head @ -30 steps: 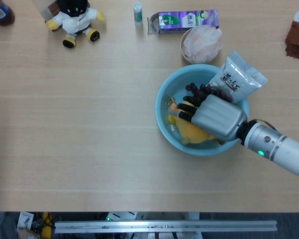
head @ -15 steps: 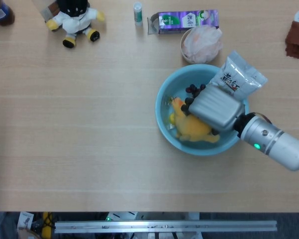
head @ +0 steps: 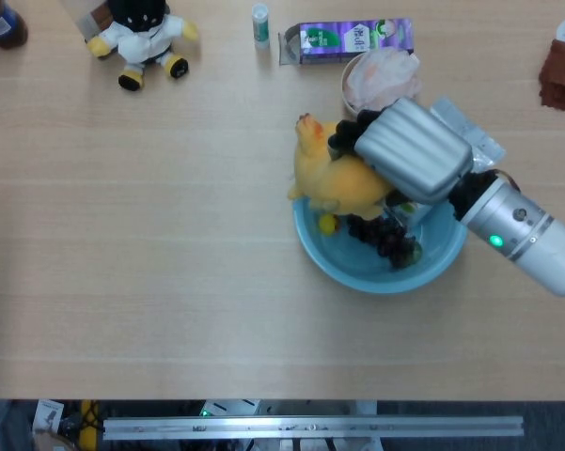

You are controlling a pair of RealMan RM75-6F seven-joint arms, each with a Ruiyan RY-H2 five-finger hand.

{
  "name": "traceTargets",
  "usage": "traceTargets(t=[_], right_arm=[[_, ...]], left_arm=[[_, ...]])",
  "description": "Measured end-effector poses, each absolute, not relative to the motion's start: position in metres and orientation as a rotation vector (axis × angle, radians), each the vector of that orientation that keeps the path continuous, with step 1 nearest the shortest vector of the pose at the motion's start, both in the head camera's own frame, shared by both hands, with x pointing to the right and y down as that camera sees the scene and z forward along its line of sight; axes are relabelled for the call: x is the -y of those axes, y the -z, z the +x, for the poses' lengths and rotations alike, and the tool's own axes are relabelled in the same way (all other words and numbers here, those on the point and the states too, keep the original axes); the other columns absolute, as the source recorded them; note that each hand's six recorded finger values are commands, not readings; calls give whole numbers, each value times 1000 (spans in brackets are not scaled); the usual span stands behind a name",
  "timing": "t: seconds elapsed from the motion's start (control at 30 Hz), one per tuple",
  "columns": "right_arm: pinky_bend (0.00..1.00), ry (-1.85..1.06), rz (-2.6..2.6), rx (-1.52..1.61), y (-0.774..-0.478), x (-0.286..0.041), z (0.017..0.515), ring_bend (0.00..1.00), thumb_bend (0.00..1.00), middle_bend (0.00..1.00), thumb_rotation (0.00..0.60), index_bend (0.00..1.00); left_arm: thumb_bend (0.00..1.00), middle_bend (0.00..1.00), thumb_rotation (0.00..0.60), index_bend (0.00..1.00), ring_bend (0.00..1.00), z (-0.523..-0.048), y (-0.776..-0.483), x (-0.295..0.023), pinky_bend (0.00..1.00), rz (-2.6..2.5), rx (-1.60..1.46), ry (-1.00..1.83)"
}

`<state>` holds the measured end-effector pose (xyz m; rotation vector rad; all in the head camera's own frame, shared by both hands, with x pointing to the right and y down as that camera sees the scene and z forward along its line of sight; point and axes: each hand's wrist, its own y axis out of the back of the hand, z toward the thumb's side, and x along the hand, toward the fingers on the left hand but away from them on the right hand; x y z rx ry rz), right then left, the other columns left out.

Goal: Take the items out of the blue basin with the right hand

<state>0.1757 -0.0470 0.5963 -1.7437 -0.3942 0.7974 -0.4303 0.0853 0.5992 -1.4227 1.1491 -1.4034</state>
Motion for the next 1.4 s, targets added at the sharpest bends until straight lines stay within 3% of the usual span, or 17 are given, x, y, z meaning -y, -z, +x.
traceTargets(t=[0.4,1.0,1.1,1.27,1.4], right_arm=[[738,-776,-1684,509,-606,83,145,552,183,499,600,520],[716,-929,-1610,546,-652,125,100,522,181,483,600,518],[711,-973,-1615,543,-663,131,91,514,177,477,600,485],[625,-1036,-1617,533,-678,141,77,415,163,405,600,288],[605,-1040,-1626,538,-680,141,64,408,161,394,600,253]], left_arm=[[358,236,600,345,259,-433,-595,-89,229,-1420,-1162,1393],[358,233,600,348,259,-441,-585,-93,228,-1383,-1180,1400],[358,232,600,348,259,-443,-586,-94,229,-1385,-1179,1416],[358,232,600,348,259,-445,-585,-95,228,-1379,-1185,1421],[358,232,600,348,259,-447,-585,-95,228,-1376,-1187,1426]])
